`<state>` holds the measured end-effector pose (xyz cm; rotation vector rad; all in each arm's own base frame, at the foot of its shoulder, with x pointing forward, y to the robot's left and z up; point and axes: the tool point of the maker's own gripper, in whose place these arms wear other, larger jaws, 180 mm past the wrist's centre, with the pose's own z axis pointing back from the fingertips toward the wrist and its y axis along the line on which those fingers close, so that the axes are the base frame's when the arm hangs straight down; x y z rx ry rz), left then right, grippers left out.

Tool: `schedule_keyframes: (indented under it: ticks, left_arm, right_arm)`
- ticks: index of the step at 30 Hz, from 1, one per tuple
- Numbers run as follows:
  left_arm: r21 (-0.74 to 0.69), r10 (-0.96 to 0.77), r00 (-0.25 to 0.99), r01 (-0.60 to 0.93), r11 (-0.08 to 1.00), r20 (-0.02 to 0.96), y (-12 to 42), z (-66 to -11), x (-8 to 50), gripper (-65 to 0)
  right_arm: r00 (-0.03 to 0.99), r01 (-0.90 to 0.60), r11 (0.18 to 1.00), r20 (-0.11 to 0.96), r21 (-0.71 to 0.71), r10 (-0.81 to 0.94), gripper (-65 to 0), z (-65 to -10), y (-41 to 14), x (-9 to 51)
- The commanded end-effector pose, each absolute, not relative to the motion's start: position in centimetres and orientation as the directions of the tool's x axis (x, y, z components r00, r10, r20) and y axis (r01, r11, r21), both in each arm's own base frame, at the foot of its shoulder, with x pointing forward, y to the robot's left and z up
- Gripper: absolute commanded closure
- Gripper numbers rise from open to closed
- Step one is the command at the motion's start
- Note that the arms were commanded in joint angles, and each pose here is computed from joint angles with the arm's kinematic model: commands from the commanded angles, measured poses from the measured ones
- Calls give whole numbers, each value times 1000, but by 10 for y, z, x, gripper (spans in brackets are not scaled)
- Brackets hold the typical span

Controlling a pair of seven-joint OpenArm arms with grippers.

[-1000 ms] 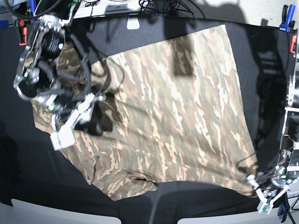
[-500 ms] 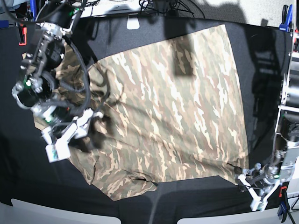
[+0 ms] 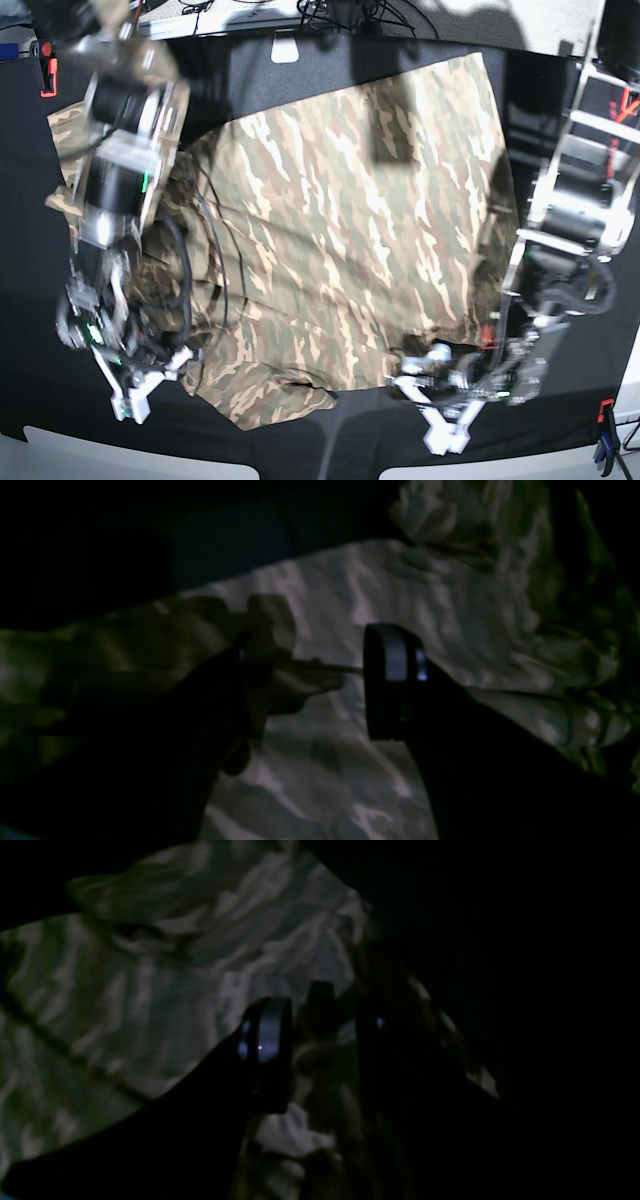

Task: Layout the t-shirt on the table in an organized manner, then fold the t-shirt properly
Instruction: 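Lift the hem with both grippers and pull it taut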

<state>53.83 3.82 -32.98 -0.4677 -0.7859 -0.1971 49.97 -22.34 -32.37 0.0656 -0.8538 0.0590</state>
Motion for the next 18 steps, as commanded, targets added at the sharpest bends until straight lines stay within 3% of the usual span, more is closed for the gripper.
schedule_keyframes:
  ticks: [1,11,18]
  left_arm:
    - [-329,11,637,383,863,771,27,-296,555,-269]
    - [-351,-10,640,434,830,769,9,-301,545,-269]
    - [-350,-23,654,434,830,756,9,-304,542,-269]
  right_arm:
    - [607,-53,999,795,13,22,-210,-298,-236,518]
    - [695,101,995,716,-4,-68,-209,-341,-277,509]
    - [687,84,996,724,6,-62,0,-342,-268,511]
